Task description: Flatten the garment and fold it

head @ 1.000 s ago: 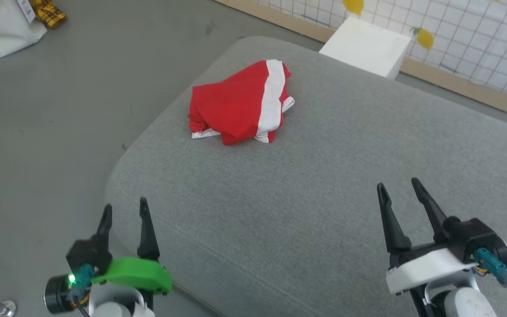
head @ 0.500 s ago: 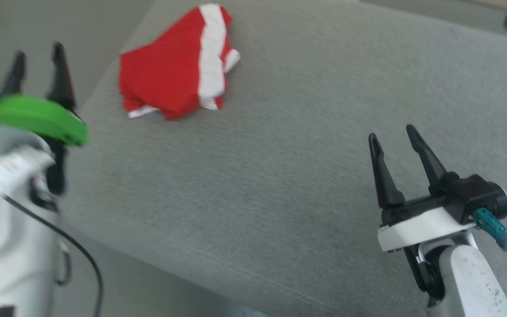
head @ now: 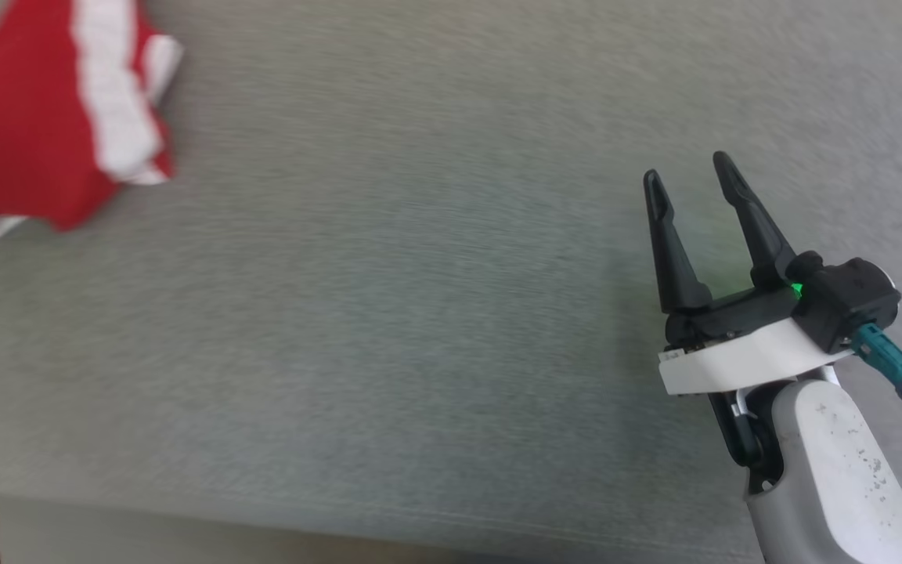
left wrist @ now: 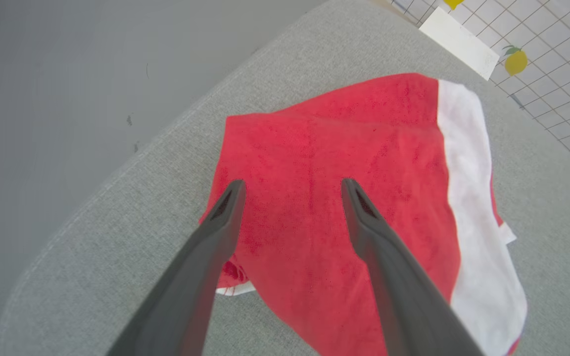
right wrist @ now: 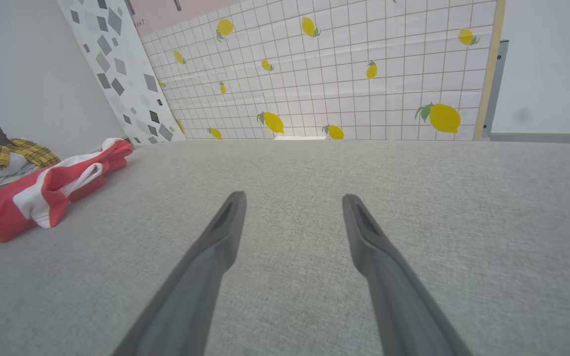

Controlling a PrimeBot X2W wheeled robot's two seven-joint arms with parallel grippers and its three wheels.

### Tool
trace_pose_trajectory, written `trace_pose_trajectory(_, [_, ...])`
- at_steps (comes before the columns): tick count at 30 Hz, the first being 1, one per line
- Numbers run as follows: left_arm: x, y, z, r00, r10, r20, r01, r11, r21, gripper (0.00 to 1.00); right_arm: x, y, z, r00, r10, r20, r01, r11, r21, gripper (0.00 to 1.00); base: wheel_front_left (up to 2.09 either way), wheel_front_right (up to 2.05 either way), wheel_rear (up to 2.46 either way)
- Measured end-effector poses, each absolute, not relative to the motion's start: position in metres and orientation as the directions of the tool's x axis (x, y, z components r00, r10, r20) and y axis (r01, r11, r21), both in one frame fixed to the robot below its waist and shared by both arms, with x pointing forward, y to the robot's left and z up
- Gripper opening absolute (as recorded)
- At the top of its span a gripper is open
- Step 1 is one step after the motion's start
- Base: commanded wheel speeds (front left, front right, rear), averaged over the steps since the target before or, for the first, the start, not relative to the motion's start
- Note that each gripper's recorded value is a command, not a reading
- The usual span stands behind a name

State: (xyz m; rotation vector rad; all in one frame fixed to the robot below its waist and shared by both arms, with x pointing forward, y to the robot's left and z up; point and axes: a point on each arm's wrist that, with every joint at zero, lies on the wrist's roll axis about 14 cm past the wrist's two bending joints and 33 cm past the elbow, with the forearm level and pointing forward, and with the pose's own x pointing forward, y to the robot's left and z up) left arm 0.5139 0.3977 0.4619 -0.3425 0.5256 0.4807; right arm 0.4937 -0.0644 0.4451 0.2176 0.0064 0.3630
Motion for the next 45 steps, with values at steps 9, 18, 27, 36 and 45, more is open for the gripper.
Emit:
trace_pose_trajectory(9, [0.512,0.361,0.358,0.525,0.219,-0.822,-0.63,0.75,-0.202,1.0,0.487,-0.115,0.396,0.967,0.236,-0.096,-0.214,0.957,0.198,1.0,0.0,0.0,0.0])
trace_pose_trajectory(18, [0.531,0.355,0.374,0.642,0.261,-0.721,-0.507,0.85,-0.144,0.0,0.481,-0.133,0.398,0.975,0.193,-0.109,-0.172,0.969,0.178,1.0,0.0,0.0,0.0])
trace_pose_trajectory(27, [0.567,0.363,0.529,0.941,0.322,-0.101,-0.322,0.947,0.026,0.0,0.443,-0.151,0.421,0.984,0.139,-0.109,-0.119,0.978,0.172,1.0,0.0,0.0,0.0])
trace_pose_trajectory(36, [0.542,0.296,0.694,0.934,0.09,0.345,-0.129,0.987,0.092,0.0,0.41,-0.157,0.478,0.993,0.117,0.015,-0.118,0.98,0.161,1.0,0.0,0.0,0.0])
trace_pose_trajectory(45, [0.521,0.153,0.741,0.873,-0.216,0.438,0.209,0.976,0.065,0.0,0.379,-0.178,0.522,0.99,0.055,0.13,-0.074,0.987,0.142,1.0,0.0,0.0,0.0])
